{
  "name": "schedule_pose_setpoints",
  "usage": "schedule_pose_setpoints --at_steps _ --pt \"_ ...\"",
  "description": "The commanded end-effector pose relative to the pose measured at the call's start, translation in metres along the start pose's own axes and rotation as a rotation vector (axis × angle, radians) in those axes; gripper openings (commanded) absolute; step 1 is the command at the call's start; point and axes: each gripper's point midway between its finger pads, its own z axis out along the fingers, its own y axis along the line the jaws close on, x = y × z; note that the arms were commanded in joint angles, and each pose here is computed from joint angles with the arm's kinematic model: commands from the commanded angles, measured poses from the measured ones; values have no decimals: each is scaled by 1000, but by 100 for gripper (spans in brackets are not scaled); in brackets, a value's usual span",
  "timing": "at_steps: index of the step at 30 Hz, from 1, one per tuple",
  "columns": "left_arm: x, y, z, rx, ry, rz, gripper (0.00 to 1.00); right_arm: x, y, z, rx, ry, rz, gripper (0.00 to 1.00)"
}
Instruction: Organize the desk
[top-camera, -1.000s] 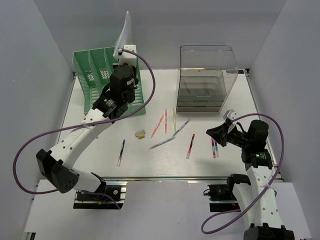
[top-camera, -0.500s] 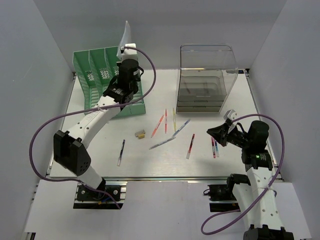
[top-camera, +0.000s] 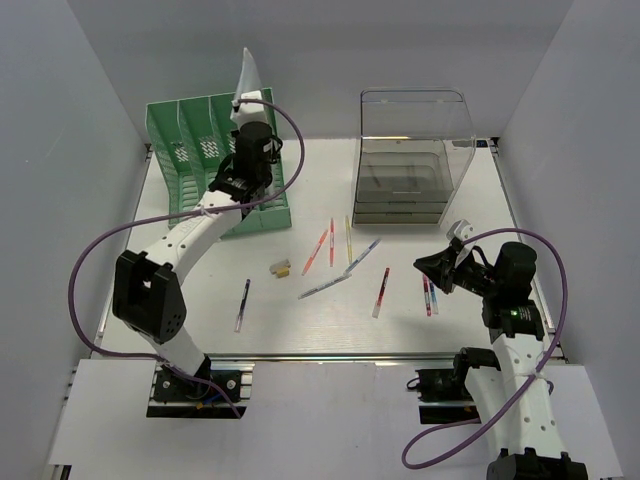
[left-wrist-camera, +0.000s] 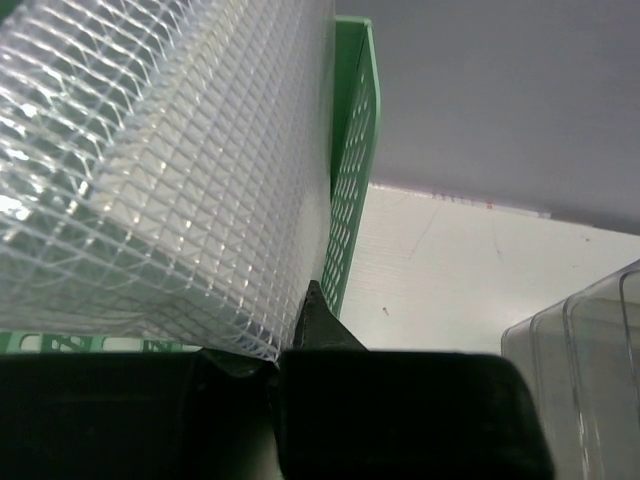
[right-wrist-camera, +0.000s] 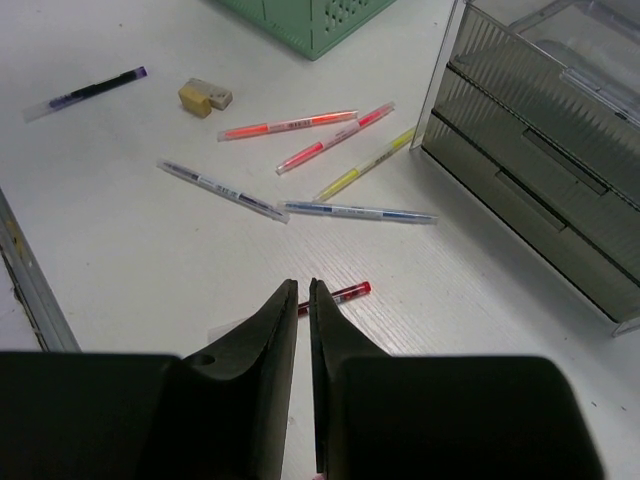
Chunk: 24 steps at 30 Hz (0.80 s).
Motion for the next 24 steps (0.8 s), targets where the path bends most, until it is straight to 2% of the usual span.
schedule_pose_setpoints --at_steps 1,3,10,14,17,21,24 --pt "-20 -7 -5 42 -74 -87 0 -3 -5 0 13 -15 -35 16" --pt "-13 -6 -6 43 -58 -77 0 -3 -5 1 10 -14 -36 16" --pt "4 4 -14 35 -21 -45 53 0 -5 1 7 -11 -30 29" --pt "-2 2 -19 58 -21 -47 70 1 -6 1 3 -12 -23 37" --pt "-19 2 -29 77 -25 -58 77 0 -6 0 3 -13 -19 46" --pt "-49 10 -58 111 -52 -86 80 -7 -14 -1 41 -9 33 58" --pt "-72 17 -91 169 -83 -120 81 -16 -19 2 30 11 120 61"
